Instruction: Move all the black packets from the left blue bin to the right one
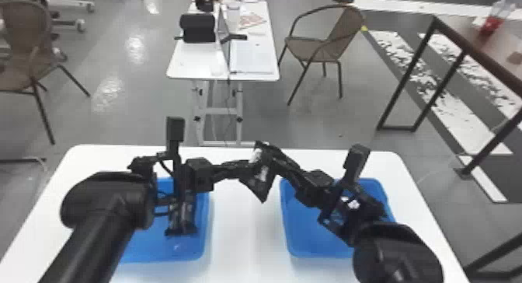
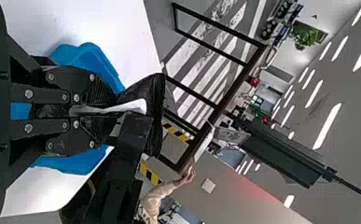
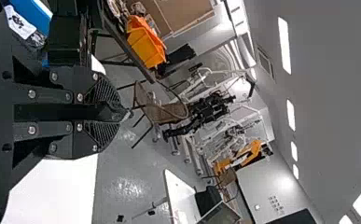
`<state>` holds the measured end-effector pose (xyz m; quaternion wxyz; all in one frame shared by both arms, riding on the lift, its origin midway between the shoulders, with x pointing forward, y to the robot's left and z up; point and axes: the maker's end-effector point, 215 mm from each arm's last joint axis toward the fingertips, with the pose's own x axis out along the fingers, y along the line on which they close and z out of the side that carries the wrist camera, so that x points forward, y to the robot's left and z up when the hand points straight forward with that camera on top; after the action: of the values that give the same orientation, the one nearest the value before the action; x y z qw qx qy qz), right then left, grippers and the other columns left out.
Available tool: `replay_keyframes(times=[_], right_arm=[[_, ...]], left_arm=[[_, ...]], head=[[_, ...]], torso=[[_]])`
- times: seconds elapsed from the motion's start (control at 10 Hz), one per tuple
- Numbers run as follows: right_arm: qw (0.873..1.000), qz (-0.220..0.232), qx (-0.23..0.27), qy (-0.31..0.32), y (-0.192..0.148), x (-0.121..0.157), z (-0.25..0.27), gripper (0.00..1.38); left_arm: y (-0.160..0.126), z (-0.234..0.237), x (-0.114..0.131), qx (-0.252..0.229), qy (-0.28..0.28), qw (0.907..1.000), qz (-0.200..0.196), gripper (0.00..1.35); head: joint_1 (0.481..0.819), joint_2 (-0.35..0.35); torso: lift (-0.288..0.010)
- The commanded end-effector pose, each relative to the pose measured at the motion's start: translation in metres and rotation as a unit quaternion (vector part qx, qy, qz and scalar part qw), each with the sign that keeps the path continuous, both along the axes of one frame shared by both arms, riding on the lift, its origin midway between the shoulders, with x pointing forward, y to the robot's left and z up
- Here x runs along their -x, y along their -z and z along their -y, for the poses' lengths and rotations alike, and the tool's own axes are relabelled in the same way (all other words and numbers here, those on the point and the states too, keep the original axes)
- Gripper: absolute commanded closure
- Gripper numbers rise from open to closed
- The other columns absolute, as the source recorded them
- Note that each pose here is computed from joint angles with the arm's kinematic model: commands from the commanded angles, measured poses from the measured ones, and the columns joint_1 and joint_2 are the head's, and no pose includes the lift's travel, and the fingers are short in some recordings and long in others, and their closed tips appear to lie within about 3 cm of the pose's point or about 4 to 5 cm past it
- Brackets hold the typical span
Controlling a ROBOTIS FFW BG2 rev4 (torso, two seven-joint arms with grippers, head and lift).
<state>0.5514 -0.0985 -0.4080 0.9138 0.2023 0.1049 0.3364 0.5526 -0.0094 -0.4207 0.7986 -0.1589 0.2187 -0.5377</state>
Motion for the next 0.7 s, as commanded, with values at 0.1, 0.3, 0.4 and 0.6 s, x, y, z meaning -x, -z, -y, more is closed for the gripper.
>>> replay_keyframes(times=[0.1, 0.3, 0.4, 0.6], right_arm=[[0.999, -0.005, -0.029, 0.017, 0.002, -0.003, 0.011, 1.28], [0.998, -0.013, -0.02, 0.062, 0.011, -0.017, 0.063, 1.28], [0.996, -0.023, -0.008, 0.088, 0.022, -0.022, 0.097, 1.28], [0.989, -0.061, 0.014, 0.135, 0.064, -0.019, 0.16, 1.28]], left_arm=[[0.01, -0.005, 0.003, 0.001, -0.013, 0.9999, -0.008, 0.4], [0.027, -0.033, 0.009, 0.008, -0.062, 0.9976, -0.029, 0.11], [0.034, -0.049, 0.016, 0.013, -0.084, 0.9957, -0.038, 0.13], [0.046, -0.099, 0.028, 0.013, -0.148, 0.988, -0.042, 0.12]], head=[[0.695, -0.105], [0.695, -0.114], [0.695, -0.125], [0.695, -0.149]], torso=[[0.0], [0.0], [0.0], [0.0]])
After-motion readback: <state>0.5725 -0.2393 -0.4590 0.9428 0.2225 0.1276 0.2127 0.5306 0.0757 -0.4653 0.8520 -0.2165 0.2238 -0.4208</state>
